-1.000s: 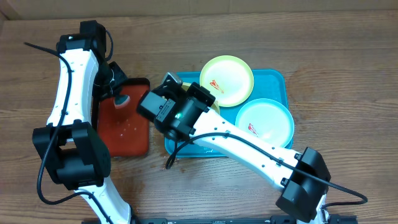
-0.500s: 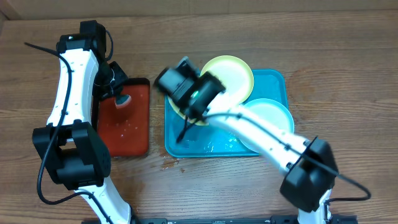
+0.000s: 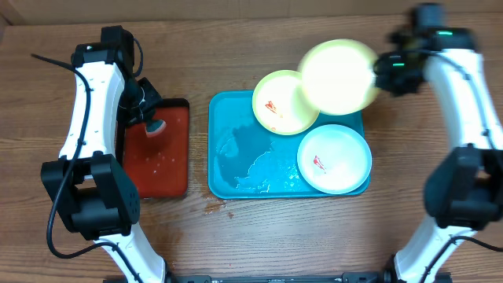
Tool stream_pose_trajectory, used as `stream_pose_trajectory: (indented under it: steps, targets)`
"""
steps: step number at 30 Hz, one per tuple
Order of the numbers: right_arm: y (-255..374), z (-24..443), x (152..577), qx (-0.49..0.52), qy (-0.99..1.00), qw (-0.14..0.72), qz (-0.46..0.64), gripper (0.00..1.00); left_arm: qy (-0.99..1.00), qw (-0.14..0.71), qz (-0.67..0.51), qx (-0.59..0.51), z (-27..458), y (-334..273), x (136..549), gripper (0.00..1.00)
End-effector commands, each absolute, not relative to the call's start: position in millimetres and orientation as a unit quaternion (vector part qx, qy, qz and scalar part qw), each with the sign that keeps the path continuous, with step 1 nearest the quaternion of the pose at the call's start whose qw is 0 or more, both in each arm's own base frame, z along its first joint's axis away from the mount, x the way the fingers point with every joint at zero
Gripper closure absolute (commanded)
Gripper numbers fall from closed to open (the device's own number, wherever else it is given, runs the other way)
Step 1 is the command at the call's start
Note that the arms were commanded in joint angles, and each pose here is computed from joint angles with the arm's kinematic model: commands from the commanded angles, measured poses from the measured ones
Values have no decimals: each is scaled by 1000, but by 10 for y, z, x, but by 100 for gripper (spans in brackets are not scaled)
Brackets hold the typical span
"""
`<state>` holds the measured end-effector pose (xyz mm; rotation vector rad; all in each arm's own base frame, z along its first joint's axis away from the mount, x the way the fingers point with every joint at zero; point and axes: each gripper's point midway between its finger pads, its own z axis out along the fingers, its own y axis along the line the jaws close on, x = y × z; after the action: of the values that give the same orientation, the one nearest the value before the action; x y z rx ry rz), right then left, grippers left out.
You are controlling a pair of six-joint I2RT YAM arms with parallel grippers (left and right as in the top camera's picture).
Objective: Clean dirty plates on tray and stack at the side
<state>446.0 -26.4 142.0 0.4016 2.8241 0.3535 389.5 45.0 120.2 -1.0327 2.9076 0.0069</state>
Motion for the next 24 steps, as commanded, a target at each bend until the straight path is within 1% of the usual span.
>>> stream_pose_trajectory:
  steps: [1,3,7,12,14,15,16,17,20,24]
  targets:
    - [-661,1427,4356,191,960,145,145,96,940,46,-8,-338,1337,443,3906,96]
    - [-978,1275,4301,226,952,150,140,96,940,46,-8,-338,1337,443,3906,96]
    - [-1405,948,4180,282,937,160,133,96,940,45,-8,-338,1337,443,3904,96]
    - [-1632,673,4026,320,925,160,130,96,940,48,-8,-338,1338,445,3917,96]
    - [-1644,635,4003,322,925,157,126,94,940,50,-9,-338,1339,446,3928,96]
    - [-1650,629,3997,323,925,156,124,92,940,50,-9,-338,1339,446,3928,96]
    - [-1657,622,3987,323,926,154,119,80,940,50,-9,-338,1339,446,3926,96]
    - [-1653,621,3988,323,926,154,119,75,940,49,-9,-338,1338,445,3922,96]
    - [-1592,665,4022,318,926,155,134,70,940,48,-12,-338,1338,433,3922,96]
    - [-1491,914,4141,295,929,163,151,60,940,50,-12,-338,1339,435,3933,96]
